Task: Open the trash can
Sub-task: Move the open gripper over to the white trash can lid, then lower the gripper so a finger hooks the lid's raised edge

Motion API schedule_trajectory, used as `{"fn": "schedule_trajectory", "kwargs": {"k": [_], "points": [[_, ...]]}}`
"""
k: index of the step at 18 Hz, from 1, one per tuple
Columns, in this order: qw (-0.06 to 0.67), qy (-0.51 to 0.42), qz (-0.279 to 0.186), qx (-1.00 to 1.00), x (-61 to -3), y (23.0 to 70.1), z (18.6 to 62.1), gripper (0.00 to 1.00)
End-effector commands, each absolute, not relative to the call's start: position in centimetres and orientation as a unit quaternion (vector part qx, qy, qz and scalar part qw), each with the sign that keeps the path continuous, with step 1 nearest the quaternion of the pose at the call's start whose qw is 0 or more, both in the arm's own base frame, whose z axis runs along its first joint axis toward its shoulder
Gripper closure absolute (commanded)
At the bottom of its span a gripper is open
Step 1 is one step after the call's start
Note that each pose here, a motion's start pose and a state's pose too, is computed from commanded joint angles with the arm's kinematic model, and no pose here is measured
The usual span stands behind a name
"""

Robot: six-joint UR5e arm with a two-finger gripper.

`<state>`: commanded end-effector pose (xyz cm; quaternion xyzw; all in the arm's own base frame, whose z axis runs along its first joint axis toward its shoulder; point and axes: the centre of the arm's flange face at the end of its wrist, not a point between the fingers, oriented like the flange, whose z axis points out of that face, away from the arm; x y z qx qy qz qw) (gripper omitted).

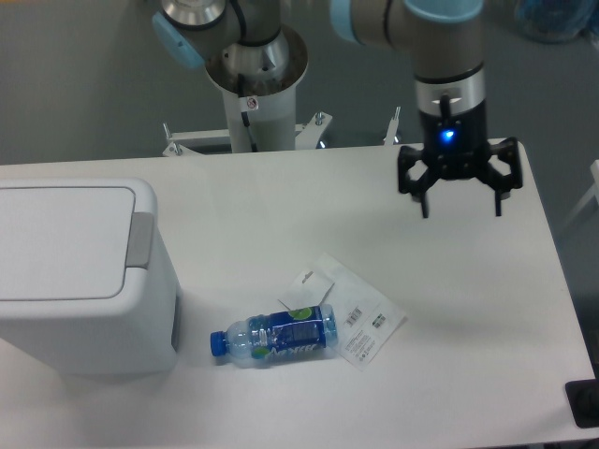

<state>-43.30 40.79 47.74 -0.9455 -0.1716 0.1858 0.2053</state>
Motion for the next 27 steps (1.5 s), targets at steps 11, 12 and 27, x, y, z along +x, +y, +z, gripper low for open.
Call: {"fn": "schedule_trajectory", "kwargs": {"k": [11,12,27], "points": [[0.302,-0.297,0.121,-0.898,-34.1,49.1,52.6,0.00],[0.307,-0.301,0.110,-0.896,-33.0,49.8,52.7,0.00],[0.291,-0.257,0.050,-0.920,-20.6,53.4,49.4,0.00]]}}
